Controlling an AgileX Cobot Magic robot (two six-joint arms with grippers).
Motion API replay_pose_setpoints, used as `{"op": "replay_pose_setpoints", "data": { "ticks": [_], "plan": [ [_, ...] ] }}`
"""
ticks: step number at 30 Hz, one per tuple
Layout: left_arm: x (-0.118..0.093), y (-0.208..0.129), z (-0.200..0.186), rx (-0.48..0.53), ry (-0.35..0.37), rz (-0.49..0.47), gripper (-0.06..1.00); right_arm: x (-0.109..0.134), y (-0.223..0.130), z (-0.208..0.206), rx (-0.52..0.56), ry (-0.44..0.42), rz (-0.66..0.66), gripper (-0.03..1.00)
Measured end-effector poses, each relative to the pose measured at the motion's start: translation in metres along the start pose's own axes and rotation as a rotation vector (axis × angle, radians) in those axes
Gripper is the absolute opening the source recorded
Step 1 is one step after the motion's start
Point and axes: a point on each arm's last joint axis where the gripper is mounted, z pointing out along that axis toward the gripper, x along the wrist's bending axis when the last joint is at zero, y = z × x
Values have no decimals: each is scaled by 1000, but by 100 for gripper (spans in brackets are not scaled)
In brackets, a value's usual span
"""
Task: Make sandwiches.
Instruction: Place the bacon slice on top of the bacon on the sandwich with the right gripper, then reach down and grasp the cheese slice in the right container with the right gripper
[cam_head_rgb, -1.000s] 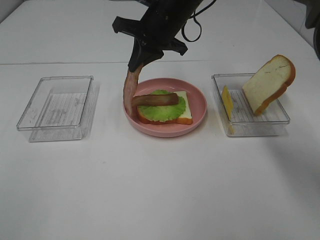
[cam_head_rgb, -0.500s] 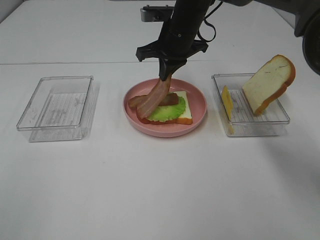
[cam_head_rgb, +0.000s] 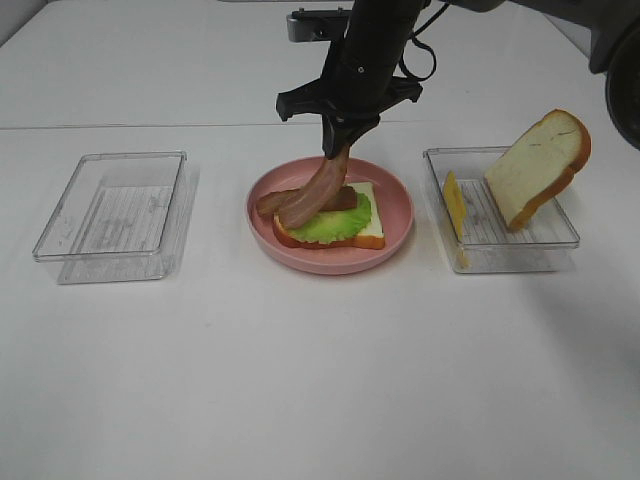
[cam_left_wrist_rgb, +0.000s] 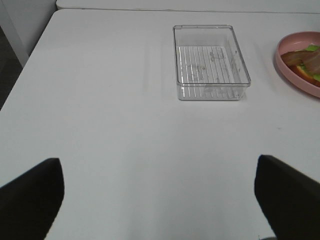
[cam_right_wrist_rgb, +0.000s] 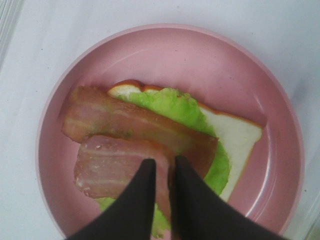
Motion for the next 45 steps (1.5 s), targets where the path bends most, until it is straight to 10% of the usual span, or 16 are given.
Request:
{"op": "replay_pose_setpoints", "data": {
  "ticks": [4, 8, 28, 37, 45],
  "plan": [
    [0, 0, 0, 0, 0, 0, 97, 0, 0, 0, 2, -4, -2, 72],
    [0, 0, 0, 0, 0, 0, 97, -1, -1, 0, 14, -12, -11, 93],
    [0, 0, 0, 0, 0, 0, 97, -12, -3, -71, -87, -55, 56, 98],
    [0, 0, 0, 0, 0, 0, 97, -89, -46, -68, 54, -108, 271, 98],
    [0, 0, 0, 0, 0, 0, 97, -100, -75, -38, 199, -107, 296, 98]
  ]
}}
